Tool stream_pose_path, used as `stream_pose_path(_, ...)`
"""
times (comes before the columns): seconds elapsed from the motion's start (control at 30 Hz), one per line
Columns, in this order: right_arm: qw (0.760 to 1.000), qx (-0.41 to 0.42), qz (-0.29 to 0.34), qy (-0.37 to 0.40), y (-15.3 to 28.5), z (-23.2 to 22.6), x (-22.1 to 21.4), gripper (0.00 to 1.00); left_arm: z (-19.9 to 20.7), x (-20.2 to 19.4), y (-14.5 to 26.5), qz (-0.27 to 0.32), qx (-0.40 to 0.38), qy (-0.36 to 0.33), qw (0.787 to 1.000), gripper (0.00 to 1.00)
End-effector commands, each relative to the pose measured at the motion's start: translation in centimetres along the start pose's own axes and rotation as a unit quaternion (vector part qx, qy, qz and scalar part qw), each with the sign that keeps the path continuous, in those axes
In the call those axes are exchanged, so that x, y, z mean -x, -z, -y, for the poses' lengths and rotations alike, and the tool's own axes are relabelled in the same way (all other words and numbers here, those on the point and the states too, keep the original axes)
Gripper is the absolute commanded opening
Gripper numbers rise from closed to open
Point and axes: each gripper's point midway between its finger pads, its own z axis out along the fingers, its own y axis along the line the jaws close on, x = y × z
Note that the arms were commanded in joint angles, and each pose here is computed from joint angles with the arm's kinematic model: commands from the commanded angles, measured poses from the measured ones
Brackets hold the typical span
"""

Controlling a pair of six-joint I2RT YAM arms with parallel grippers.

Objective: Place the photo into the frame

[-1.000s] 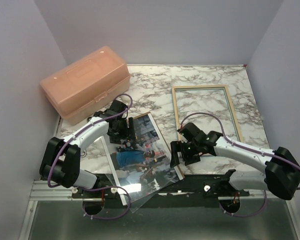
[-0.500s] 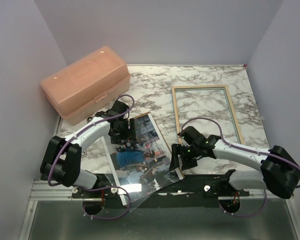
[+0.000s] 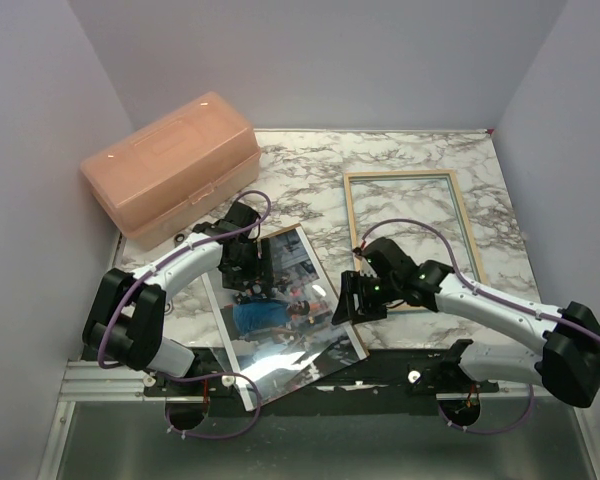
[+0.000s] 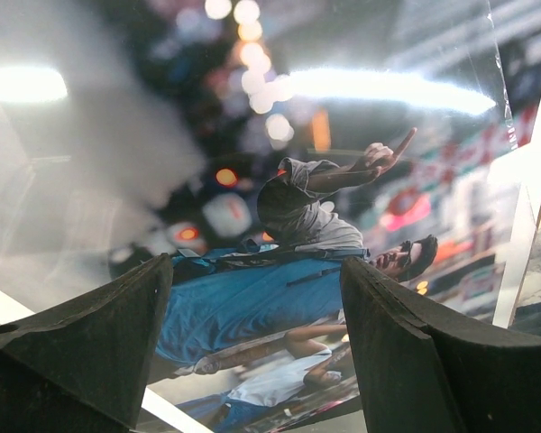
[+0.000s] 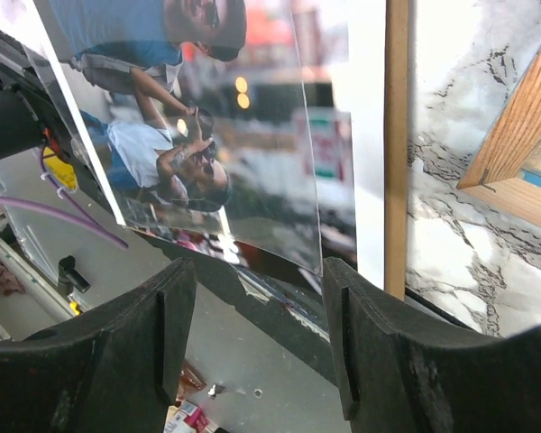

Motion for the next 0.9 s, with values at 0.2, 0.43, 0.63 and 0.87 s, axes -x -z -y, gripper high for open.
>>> stream_pose_path(0.2, 0.995, 0.061, 0.073, -0.037, -0.2, -2.0, 2.1, 0.63, 0.5, 0.9, 0.0, 0.011, 0.003, -0.011, 1.000, 0.76)
stream_pose_path(0.43, 0.987, 0.112, 0.097, -0.064, -1.0, -3.3, 3.1, 0.62, 0.6, 1.0, 0.0, 0.010, 0.003, -0.012, 1.000, 0.76)
stream_pose_path(0.63, 0.985, 0.125, 0.097, -0.074, -2.3, -3.3, 3.5, 0.61, 0.6, 0.9, -0.1, 0.008, 0.003, -0.013, 1.000, 0.75)
stream_pose_path(0.87, 0.985, 0.121, 0.094, -0.073, -3.4, -3.6, 4.3, 0.44, 1.0, 1.3, 0.7, 0.023, -0.005, -0.017, 1.000, 0.75)
